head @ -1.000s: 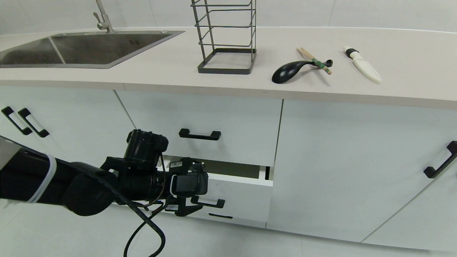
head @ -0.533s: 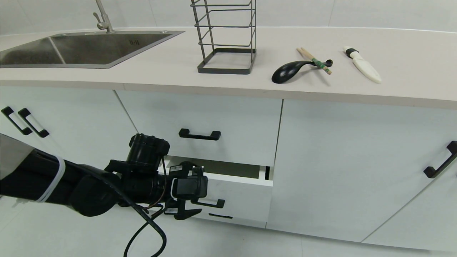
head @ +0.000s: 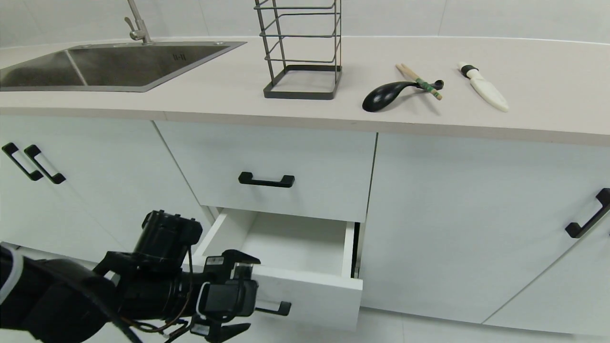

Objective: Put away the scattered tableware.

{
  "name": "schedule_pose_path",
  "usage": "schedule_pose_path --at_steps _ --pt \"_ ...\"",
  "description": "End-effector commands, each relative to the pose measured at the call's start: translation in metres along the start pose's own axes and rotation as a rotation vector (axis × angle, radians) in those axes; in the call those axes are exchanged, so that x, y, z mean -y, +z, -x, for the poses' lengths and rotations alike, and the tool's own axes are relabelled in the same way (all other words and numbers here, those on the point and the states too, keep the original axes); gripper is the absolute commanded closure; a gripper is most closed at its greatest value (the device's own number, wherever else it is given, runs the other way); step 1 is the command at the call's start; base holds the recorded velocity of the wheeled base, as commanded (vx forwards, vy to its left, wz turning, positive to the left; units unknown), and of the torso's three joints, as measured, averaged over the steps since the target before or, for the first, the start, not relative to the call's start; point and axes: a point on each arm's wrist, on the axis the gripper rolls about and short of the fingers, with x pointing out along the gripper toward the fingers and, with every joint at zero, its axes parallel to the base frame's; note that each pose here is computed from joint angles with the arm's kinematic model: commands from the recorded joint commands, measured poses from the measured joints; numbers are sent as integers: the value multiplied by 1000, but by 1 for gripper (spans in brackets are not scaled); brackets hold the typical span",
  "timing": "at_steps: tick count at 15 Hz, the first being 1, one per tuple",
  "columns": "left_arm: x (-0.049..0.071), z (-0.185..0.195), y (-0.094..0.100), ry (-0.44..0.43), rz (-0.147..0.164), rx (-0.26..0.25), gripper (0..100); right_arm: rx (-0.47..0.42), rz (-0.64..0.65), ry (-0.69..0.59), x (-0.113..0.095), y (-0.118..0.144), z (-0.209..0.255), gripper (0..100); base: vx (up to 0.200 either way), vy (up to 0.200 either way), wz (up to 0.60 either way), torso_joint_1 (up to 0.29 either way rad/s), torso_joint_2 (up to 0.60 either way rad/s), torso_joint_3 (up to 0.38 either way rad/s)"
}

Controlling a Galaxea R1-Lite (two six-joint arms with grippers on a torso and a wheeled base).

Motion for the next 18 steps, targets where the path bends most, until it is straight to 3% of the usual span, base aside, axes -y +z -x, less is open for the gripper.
schedule_pose_path --at_steps 1,5,14,15,18 --pt "26 25 1 8 -4 4 0 -1 0 0 0 0 0 100 0 0 0 0 0 0" --pt "37 32 3 2 -8 12 0 -1 0 0 0 0 0 100 0 0 0 0 0 0" --pt "37 33 3 5 -7 21 0 -1 0 0 0 0 0 100 0 0 0 0 0 0" --pt "36 37 5 19 -10 41 0 -1 0 0 0 0 0 100 0 0 0 0 0 0" --pt "29 58 29 99 -22 175 0 -1 2 0 0 0 0 100 0 0 0 0 0 0"
